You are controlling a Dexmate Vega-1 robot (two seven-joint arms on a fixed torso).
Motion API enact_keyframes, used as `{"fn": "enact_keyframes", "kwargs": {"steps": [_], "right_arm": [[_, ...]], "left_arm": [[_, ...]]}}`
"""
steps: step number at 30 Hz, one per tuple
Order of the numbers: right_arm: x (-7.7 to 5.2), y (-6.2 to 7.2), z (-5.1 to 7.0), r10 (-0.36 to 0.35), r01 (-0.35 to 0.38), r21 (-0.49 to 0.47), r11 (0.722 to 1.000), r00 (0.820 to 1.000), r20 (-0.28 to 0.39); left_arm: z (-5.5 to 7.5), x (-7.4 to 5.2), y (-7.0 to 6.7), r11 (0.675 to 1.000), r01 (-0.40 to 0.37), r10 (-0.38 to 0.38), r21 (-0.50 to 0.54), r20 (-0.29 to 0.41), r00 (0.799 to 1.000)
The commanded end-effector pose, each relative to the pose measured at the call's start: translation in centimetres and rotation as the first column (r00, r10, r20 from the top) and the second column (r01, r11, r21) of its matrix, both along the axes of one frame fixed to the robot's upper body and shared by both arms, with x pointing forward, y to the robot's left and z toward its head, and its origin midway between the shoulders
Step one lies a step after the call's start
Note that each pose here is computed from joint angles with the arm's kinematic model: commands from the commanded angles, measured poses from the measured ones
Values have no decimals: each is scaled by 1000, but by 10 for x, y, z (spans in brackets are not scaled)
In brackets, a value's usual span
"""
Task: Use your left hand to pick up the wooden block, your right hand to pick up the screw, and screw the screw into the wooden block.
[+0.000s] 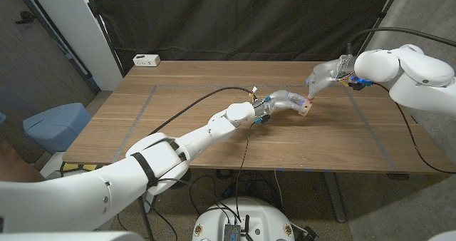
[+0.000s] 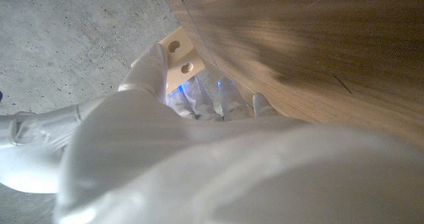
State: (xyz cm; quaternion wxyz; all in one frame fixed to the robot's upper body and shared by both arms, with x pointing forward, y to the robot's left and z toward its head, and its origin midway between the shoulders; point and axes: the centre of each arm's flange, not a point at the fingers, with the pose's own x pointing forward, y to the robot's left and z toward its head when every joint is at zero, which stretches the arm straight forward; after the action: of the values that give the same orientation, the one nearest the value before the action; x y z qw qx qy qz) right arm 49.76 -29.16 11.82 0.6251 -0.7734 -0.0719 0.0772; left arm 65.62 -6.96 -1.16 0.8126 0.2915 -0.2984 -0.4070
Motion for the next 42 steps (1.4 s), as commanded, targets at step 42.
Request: {"fn": "enact_keyframes", "kwargs": {"steps": [42], "right_arm": [[2,1,-9,-4,4,3,1000,999,45]], "left_arm": [[1,0,-2,1000,3,-3,8,2,1000]]}}
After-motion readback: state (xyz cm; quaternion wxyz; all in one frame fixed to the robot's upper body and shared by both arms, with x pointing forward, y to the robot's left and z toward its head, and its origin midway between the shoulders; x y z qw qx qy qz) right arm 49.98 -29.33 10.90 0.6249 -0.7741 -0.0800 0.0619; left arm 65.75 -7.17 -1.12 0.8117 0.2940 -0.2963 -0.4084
